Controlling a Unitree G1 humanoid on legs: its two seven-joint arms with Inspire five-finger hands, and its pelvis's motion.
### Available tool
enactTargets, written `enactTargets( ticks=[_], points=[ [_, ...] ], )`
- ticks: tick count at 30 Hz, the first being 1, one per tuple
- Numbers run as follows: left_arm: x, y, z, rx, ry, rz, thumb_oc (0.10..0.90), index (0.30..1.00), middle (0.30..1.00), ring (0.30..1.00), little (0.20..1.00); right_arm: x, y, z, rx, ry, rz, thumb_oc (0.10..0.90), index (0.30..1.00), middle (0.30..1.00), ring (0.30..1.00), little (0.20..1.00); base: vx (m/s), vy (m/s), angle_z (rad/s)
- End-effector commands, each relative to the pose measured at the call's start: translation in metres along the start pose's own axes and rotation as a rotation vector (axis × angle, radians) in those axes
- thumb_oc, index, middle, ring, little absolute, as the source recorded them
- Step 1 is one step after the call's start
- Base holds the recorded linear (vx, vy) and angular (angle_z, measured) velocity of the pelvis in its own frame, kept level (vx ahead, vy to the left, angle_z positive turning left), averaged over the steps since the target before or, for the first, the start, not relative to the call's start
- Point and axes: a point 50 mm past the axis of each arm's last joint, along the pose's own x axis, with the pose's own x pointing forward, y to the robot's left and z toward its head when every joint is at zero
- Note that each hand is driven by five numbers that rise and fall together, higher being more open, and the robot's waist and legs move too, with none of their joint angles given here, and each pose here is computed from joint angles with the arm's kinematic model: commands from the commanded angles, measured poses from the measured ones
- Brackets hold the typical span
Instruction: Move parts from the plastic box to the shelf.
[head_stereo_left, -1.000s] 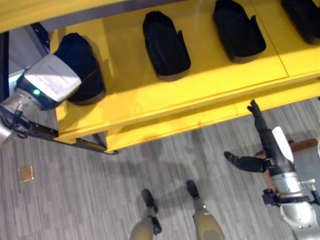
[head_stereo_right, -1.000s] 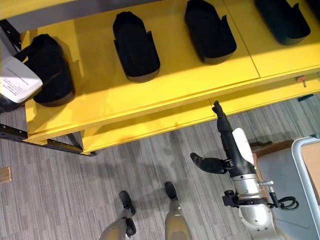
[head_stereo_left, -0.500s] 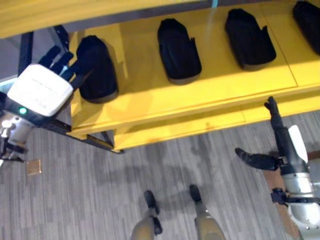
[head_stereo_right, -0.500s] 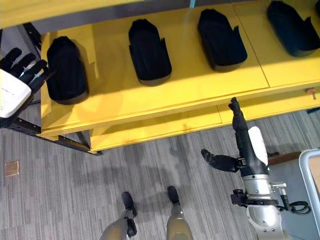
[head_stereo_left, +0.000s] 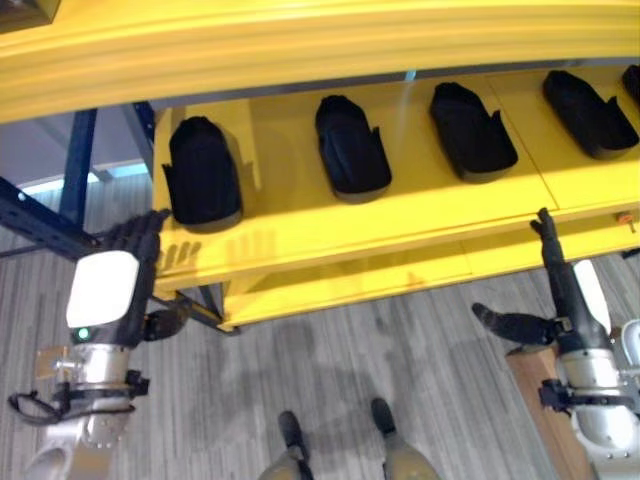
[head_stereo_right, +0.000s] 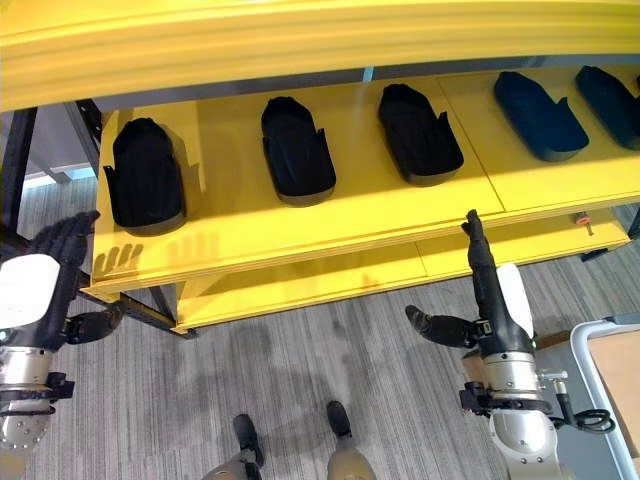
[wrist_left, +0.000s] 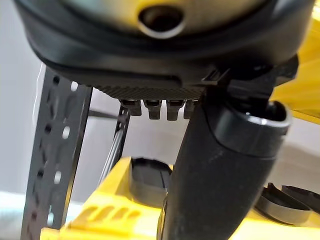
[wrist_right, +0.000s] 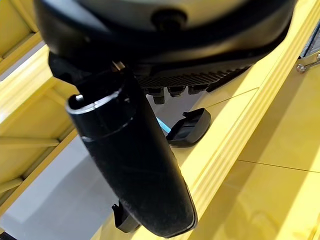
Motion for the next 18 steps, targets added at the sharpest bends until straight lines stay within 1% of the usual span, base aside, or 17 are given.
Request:
enactTargets(
  ticks=[1, 3, 4, 6, 8, 18],
  points=[
    [0.023, 0.03, 0.014, -0.069, -0.083, 0.191, 0.9, 1.0, 1.0, 1.0, 1.0, 0.01, -0.017, 0.023, 0.011, -0.15, -0.09, 0.9, 1.0, 1.0, 1.0, 1.0, 0.0, 0.0, 0.0],
    [0.021, 0.027, 0.017, -0.087, -0.085, 0.189, 0.9, 1.0, 1.0, 1.0, 1.0, 0.009, -0.015, 0.023, 0.011, -0.146, -0.085, 0.9, 1.0, 1.0, 1.0, 1.0, 0.0, 0.0, 0.0],
    [0.016, 0.021, 0.018, -0.124, -0.08, 0.158, 0.9, 1.0, 1.0, 1.0, 1.0, 0.007, -0.015, 0.022, 0.01, -0.14, -0.081, 0.9, 1.0, 1.0, 1.0, 1.0, 0.0, 0.0, 0.0],
    [0.015, 0.019, 0.018, -0.105, -0.079, 0.151, 0.9, 1.0, 1.0, 1.0, 1.0, 0.007, -0.015, 0.021, 0.01, -0.137, -0.079, 0.9, 1.0, 1.0, 1.0, 1.0, 0.0, 0.0, 0.0],
    [0.012, 0.011, 0.018, -0.132, -0.06, 0.119, 0.9, 1.0, 1.0, 1.0, 1.0, 0.006, -0.014, 0.02, 0.007, -0.132, -0.074, 0.9, 1.0, 1.0, 1.0, 1.0, 0.0, 0.0, 0.0],
    [0.003, -0.016, 0.01, -0.126, 0.013, 0.011, 0.9, 1.0, 1.0, 1.0, 1.0, 0.004, -0.013, 0.016, -0.012, -0.108, -0.076, 0.9, 1.0, 1.0, 1.0, 1.0, 0.0, 0.0, 0.0]
  ],
)
